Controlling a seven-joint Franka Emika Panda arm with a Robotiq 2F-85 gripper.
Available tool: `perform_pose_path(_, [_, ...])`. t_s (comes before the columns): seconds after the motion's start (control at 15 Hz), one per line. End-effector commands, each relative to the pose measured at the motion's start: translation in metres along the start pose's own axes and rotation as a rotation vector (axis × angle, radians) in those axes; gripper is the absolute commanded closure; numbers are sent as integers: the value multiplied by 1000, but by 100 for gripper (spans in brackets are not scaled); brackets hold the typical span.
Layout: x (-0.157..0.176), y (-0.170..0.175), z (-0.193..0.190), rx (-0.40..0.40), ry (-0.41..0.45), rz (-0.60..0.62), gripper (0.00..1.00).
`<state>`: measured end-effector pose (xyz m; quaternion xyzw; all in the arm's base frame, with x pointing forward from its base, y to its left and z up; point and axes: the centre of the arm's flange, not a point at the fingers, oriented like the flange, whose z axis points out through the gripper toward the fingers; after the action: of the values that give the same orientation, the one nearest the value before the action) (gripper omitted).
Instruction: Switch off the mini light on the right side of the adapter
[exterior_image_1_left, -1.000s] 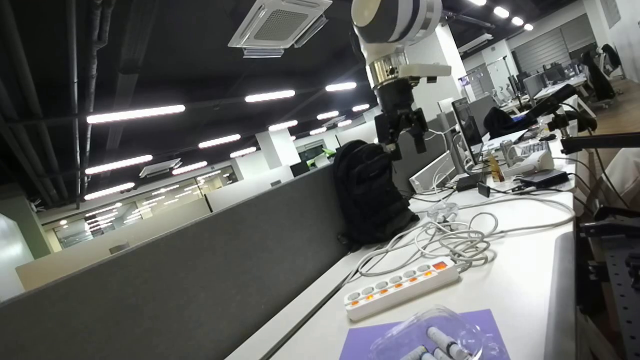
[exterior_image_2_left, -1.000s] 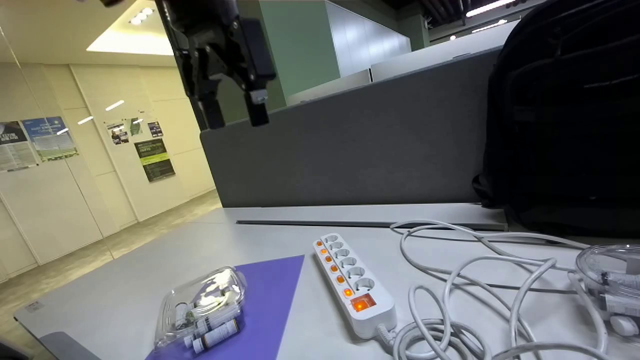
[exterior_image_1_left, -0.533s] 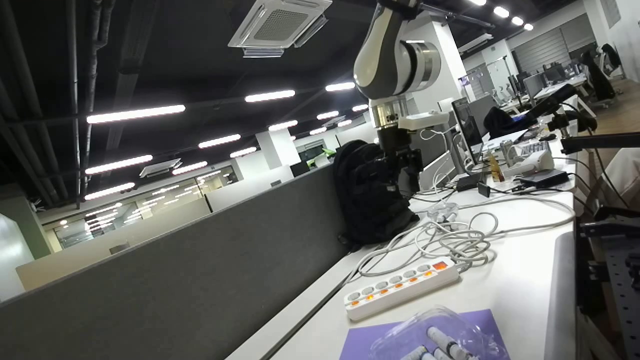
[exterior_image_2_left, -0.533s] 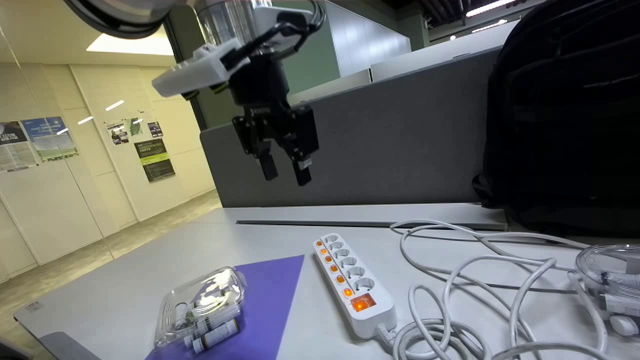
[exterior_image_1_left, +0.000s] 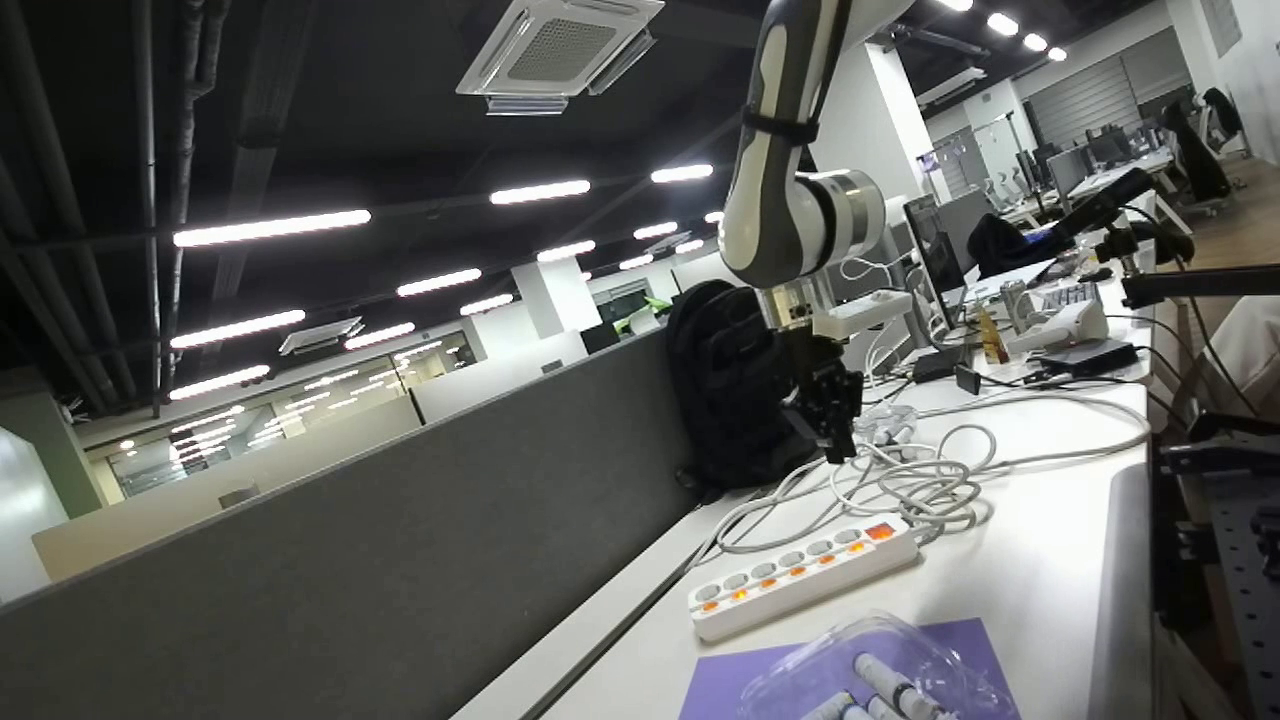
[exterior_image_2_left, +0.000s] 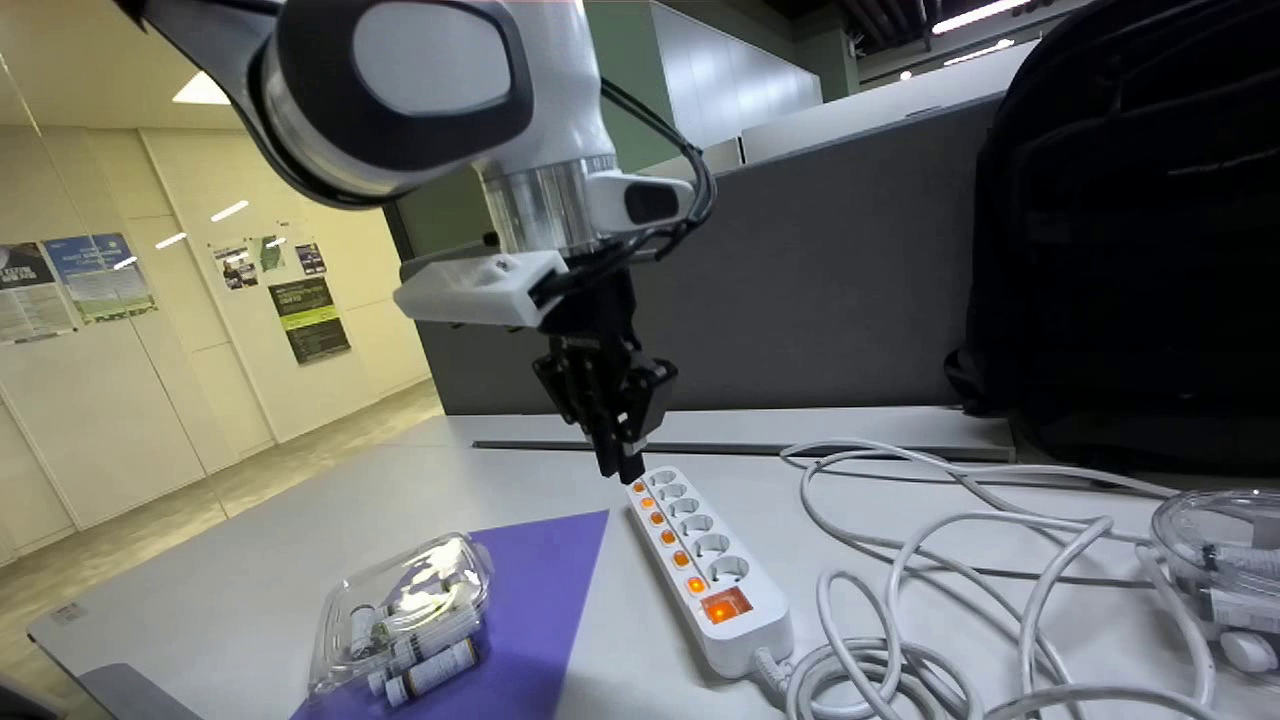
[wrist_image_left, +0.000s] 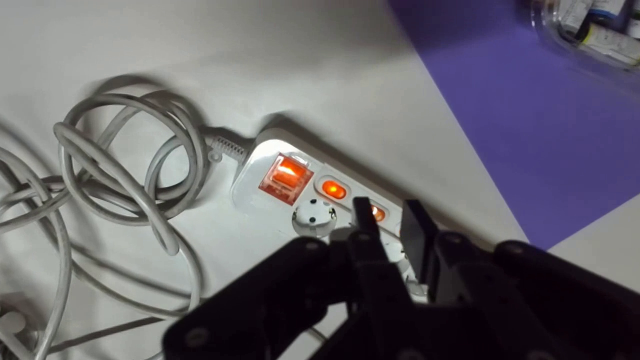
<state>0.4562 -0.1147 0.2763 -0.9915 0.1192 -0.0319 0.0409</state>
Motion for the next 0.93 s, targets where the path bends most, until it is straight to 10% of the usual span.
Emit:
perform_pose_path(0.0, [20, 3, 21, -15, -27, 29, 100])
perform_pose_path(0.87, [21, 8, 44, -70, 37, 33, 100])
